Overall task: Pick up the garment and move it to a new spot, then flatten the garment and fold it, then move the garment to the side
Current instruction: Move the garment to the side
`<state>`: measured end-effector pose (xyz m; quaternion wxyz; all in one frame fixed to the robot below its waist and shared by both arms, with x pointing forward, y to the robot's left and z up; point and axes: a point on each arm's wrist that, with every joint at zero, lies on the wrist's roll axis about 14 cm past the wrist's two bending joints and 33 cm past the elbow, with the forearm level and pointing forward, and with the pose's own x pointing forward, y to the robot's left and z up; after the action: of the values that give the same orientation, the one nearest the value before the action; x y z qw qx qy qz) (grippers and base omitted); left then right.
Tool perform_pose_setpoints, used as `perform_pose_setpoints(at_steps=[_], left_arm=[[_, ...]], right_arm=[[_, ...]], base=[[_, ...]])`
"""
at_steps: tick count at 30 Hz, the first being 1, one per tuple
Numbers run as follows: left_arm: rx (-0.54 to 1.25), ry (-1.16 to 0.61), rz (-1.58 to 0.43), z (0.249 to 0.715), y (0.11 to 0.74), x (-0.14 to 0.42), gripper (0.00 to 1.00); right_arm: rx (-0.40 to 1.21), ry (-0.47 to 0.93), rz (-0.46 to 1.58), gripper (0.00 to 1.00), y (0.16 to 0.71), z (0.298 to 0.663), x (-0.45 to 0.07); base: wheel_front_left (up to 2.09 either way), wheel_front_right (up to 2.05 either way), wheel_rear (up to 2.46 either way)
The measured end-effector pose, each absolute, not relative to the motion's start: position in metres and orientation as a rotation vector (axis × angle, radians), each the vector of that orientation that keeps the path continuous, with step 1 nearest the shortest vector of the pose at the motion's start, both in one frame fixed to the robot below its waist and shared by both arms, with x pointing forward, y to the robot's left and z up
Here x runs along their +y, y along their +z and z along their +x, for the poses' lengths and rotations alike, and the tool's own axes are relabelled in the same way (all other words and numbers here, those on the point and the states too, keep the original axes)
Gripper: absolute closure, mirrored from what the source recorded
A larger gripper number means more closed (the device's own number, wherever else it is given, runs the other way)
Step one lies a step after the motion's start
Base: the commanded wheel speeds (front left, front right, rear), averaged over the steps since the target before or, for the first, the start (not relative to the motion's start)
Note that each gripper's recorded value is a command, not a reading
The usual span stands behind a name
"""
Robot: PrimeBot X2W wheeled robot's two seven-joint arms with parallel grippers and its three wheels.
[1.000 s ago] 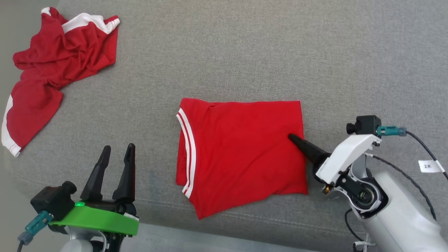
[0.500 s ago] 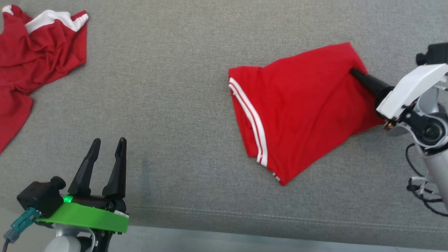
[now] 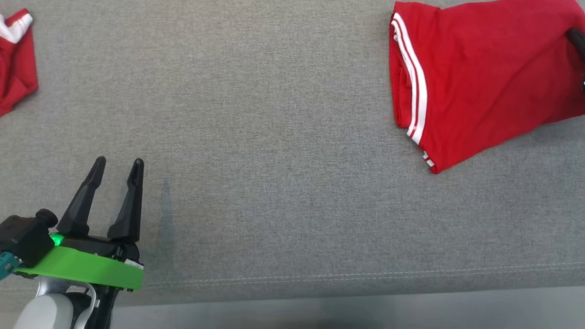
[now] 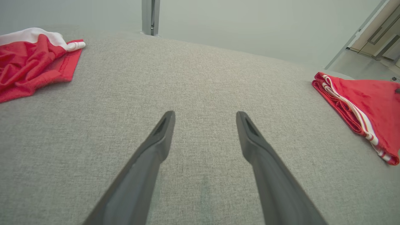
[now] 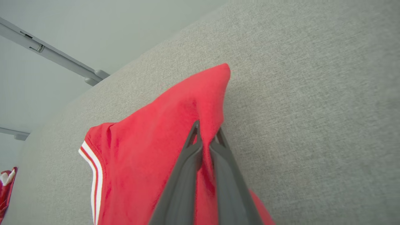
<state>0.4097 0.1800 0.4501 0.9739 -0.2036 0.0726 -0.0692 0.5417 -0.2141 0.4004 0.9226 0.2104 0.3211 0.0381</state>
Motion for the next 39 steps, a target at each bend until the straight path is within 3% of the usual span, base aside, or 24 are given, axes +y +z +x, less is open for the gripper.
perform_pose_setpoints(at_steps=[16,27,28,29,30,31,32,33,39], left_arm=[[0.26,-0.245,-0.366,0.44,0.421,0.158,0.0],[0.281,-0.264,-0.357,0.447,0.416,0.155,0.0],[0.283,-0.26,-0.355,0.447,0.415,0.157,0.0],[0.283,-0.256,-0.353,0.447,0.415,0.158,0.0],[0.287,-0.253,-0.35,0.447,0.414,0.16,0.0],[0.292,-0.252,-0.35,0.447,0.414,0.16,0.0],[0.294,-0.249,-0.35,0.447,0.413,0.161,0.0],[0.296,-0.243,-0.348,0.447,0.412,0.162,0.0],[0.294,-0.213,-0.364,0.448,0.411,0.17,0.0]], right_arm=[[0.586,-0.174,0.356,1.0,0.393,0.549,-0.314],[0.561,-0.269,0.266,1.0,0.387,0.551,-0.348],[0.564,-0.271,0.249,0.97,0.385,0.551,-0.349],[0.567,-0.275,0.237,0.69,0.382,0.551,-0.35],[0.569,-0.279,0.229,0.54,0.381,0.55,-0.352],[0.571,-0.284,0.219,0.54,0.38,0.55,-0.354],[0.572,-0.291,0.204,0.37,0.379,0.549,-0.358],[0.573,-0.301,0.192,0.0,0.377,0.548,-0.361],[0.605,-0.335,0.145,0.0,0.366,0.541,-0.37]], base=[[0.0,0.0,0.0],[0.0,0.0,0.0],[0.0,0.0,0.0],[0.0,0.0,0.0],[0.0,0.0,0.0],[0.0,0.0,0.0],[0.0,0.0,0.0],[0.0,0.0,0.0],[0.0,0.0,0.0]])
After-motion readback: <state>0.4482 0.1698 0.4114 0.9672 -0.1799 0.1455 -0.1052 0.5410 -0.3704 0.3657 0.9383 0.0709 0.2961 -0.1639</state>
